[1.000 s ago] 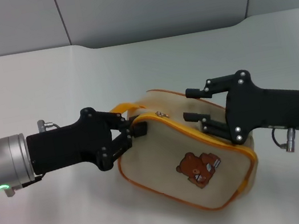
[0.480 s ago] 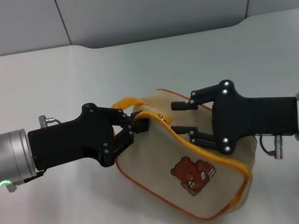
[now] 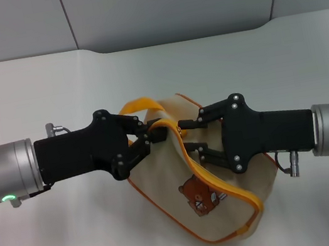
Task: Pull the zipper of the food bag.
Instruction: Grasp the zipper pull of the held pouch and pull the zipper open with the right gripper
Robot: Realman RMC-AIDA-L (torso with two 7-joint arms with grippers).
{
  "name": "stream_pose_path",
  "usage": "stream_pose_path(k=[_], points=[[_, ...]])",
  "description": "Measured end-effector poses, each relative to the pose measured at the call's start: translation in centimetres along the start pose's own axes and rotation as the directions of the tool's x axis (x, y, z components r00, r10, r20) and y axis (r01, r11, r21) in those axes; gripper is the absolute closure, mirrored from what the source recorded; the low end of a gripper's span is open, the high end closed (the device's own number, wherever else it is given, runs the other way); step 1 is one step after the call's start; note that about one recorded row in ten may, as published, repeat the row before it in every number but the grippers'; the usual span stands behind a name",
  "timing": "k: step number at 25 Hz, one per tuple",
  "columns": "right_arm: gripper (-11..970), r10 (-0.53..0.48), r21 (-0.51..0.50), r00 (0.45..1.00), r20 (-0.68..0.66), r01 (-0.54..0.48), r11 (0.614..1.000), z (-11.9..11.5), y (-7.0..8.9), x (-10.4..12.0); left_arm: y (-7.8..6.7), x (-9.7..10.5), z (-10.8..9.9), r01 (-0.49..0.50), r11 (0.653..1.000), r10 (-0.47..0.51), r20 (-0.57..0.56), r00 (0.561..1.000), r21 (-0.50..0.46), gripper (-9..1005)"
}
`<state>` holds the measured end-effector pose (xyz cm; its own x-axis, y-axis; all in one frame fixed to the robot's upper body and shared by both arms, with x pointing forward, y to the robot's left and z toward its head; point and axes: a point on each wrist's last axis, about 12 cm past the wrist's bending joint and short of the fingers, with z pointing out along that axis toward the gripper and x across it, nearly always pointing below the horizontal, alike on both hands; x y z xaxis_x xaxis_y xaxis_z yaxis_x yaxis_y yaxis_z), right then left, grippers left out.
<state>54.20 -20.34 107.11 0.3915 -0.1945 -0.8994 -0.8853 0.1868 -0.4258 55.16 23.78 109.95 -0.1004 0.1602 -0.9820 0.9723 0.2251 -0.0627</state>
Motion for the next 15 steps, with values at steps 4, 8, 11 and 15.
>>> stream_pose_path(k=[4,8,11,15], points=[[680,0.005,0.008,1.0,0.001,-0.005,1.0,-0.02,-0.08,-0.01,-0.02,-0.03,0.03,-0.001,1.0,0.001,0.001,1.0,0.003,935],[748,0.005,0.01,1.0,0.002,-0.005,1.0,0.01,-0.17,-0.03,-0.04,-0.03,0.04,-0.001,1.0,0.001,0.002,1.0,0.004,934],[803,0.002,0.008,1.0,0.0,-0.002,1.0,0.13,-0.27,-0.05,-0.05,-0.05,0.03,-0.001,1.0,0.001,0.002,1.0,0.006,934],[897,0.0,0.008,1.0,-0.01,0.0,1.0,0.22,-0.38,0.03,-0.06,-0.12,-0.02,-0.006,1.0,0.006,0.001,1.0,0.009,935]])
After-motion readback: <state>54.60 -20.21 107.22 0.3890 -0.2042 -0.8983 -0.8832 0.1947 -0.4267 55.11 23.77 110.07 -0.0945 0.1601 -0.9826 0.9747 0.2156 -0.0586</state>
